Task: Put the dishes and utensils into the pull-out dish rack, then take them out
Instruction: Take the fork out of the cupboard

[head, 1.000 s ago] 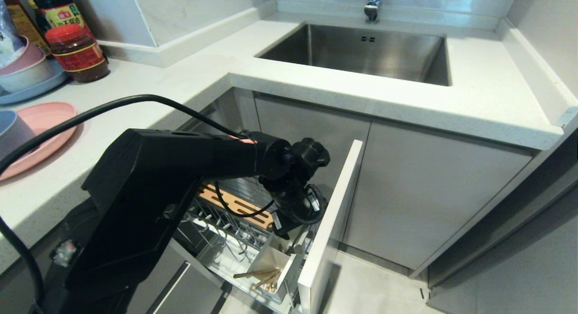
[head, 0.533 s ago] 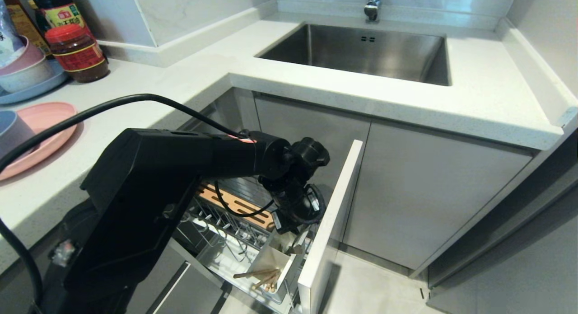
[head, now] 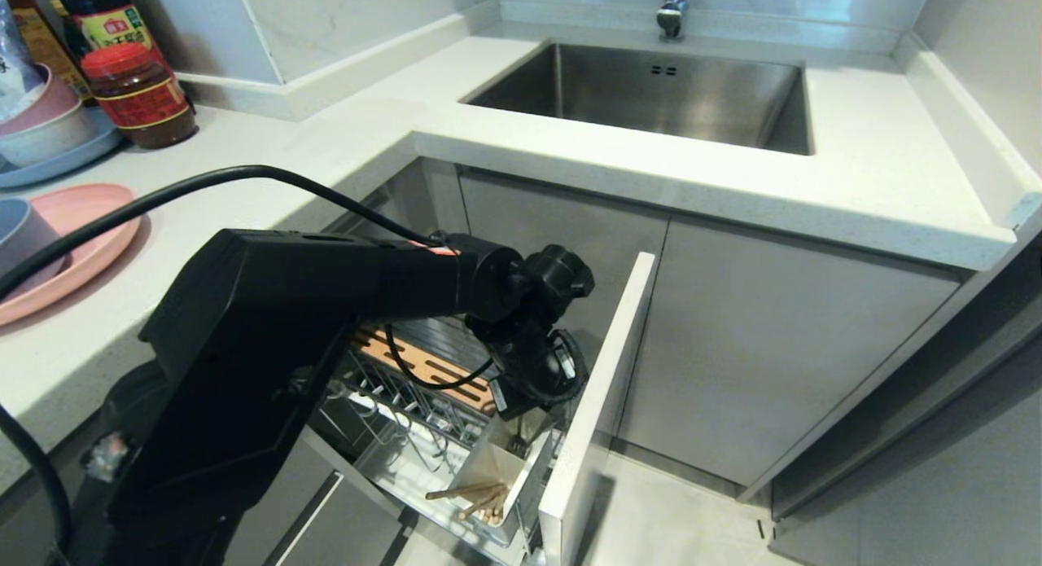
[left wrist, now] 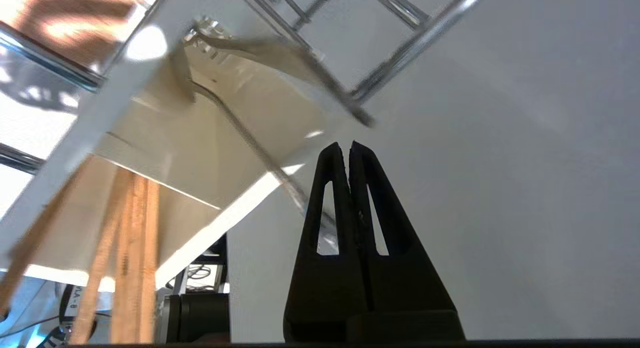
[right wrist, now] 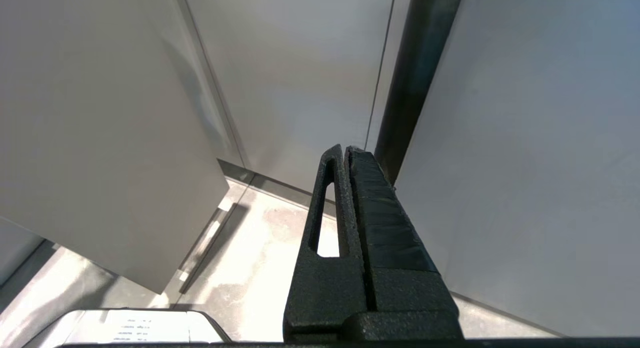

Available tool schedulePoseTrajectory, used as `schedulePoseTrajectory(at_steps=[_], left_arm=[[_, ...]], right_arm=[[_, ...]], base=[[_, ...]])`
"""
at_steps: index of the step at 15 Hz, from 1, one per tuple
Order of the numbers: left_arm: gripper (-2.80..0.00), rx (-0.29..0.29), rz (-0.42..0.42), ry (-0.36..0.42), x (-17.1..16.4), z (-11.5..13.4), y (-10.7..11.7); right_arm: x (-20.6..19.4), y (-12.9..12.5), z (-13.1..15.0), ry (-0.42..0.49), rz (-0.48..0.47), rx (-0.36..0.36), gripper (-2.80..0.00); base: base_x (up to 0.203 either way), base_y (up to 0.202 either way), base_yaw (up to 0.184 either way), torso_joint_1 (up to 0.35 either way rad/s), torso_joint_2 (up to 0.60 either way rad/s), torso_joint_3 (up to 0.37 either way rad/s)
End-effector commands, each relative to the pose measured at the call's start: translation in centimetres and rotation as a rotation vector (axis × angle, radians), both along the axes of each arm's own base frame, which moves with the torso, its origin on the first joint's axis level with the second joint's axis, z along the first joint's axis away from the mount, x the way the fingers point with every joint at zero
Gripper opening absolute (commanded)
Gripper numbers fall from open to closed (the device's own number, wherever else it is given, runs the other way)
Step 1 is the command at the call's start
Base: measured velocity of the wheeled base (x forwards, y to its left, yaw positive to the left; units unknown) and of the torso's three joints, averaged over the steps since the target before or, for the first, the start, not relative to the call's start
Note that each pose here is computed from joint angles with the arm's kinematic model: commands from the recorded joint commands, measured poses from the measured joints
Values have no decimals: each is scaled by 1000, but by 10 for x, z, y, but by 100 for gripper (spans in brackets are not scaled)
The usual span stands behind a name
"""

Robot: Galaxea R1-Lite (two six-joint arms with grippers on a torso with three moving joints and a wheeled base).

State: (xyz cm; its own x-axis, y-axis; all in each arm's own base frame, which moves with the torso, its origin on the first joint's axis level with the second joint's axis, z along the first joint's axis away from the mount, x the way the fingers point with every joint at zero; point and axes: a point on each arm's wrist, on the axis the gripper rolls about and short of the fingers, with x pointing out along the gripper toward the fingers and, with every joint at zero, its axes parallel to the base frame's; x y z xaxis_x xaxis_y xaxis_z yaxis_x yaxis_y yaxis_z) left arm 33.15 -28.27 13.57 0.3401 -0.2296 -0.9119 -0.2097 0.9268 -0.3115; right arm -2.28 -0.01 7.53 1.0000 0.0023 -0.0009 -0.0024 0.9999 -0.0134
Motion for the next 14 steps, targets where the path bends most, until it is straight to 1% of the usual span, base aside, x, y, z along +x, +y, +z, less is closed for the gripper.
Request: schedulePoseTrajectory(at_steps=[1, 5, 6, 9, 11, 12, 14], left_arm=[[-280, -2, 4, -3, -1, 4, 1], [-280, -31, 6, -44, -9, 27, 6], [-280, -44, 10, -61, -13, 39, 10], [-280, -46, 29, -93, -19, 56, 17], [-280, -40, 62, -107, -19, 58, 20], [0, -30, 68, -109, -18, 57, 20], [0, -29, 72, -110, -16, 55, 19]], right_arm=[[0, 0, 0, 1, 1, 0, -280], [0, 0, 0, 1, 1, 0, -280], [0, 0, 0, 1, 1, 0, -280], [0, 0, 0, 1, 1, 0, -280], [0, 0, 0, 1, 0, 0, -280], [0, 0, 0, 1, 1, 0, -280], [0, 0, 0, 1, 1, 0, -280]], base=[[0, 0, 0, 0, 0, 0], [0, 0, 0, 0, 0, 0], [0, 0, 0, 0, 0, 0], [0, 0, 0, 0, 0, 0], [0, 0, 0, 0, 0, 0], [0, 0, 0, 0, 0, 0], [0, 0, 0, 0, 0, 0]])
